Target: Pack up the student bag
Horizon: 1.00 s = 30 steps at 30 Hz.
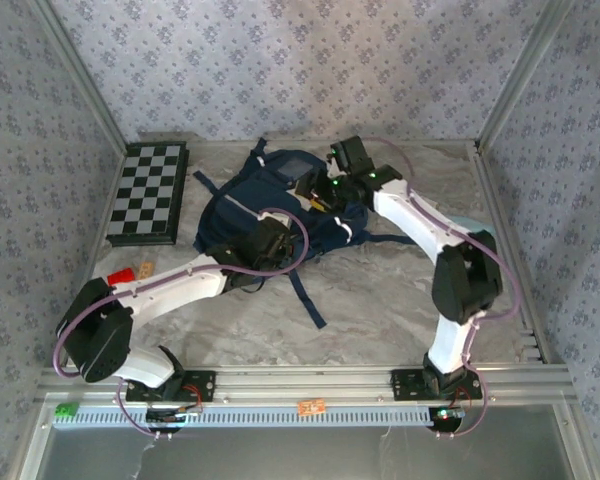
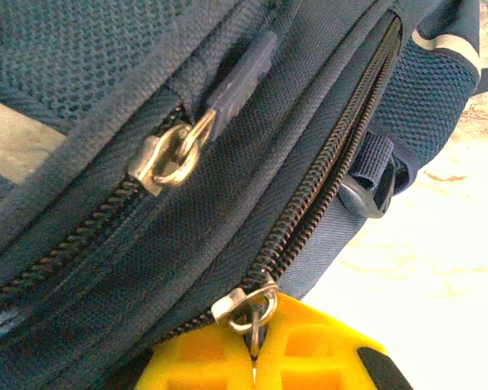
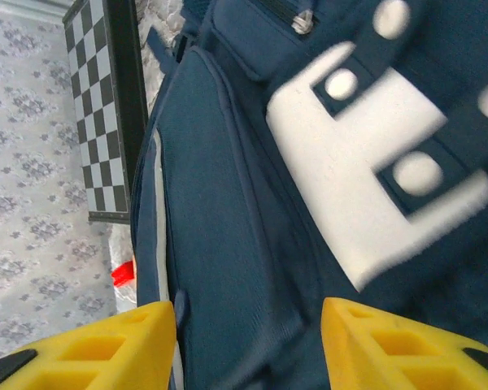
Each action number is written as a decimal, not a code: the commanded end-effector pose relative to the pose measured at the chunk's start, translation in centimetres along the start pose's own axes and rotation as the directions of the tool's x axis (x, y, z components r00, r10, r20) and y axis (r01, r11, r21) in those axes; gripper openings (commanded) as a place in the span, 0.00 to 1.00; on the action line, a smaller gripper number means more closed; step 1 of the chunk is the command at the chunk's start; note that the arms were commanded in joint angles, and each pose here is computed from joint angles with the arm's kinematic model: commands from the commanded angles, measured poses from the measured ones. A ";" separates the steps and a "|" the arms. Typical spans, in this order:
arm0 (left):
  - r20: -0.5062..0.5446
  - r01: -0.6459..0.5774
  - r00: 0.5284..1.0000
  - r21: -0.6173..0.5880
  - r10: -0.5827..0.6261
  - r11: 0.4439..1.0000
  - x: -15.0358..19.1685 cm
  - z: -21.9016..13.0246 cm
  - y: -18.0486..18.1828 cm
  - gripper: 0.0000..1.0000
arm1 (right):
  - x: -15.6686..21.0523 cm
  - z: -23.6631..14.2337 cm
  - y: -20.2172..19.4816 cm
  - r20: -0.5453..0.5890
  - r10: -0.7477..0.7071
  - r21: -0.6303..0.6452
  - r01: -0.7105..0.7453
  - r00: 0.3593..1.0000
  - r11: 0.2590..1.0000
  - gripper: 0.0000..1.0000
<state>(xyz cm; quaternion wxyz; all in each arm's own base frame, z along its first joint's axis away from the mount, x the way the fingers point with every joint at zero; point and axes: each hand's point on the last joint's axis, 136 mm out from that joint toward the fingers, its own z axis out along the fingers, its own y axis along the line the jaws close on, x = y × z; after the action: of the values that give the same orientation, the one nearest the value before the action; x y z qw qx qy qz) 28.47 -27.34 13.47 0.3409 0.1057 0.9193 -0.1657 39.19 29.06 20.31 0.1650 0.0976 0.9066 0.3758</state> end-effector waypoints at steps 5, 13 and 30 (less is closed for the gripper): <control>0.023 0.021 1.000 0.013 -0.021 1.000 -1.4 -0.4 0.0 0.00 | 4.3 0.9 -1.4 -0.017 0.253 -0.131 -0.253 0.967 0.959 0.48; -0.005 -0.001 1.000 0.042 0.001 0.999 -1.0 -0.1 -0.4 0.00 | 3.7 5.0 -1.3 -0.048 0.351 -0.170 -0.354 0.935 0.920 0.40; -0.096 0.157 0.979 -0.207 -0.179 0.966 2.2 -3.2 11.6 0.00 | 2.4 0.6 -6.7 -0.109 0.150 -0.041 -0.155 0.983 0.987 0.00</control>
<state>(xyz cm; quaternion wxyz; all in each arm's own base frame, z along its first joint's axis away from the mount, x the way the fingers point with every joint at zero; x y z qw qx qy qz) 29.02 -18.48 12.43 0.2915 0.0217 0.9449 -0.1472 36.96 27.93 13.86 0.0748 0.1624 0.8838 0.4324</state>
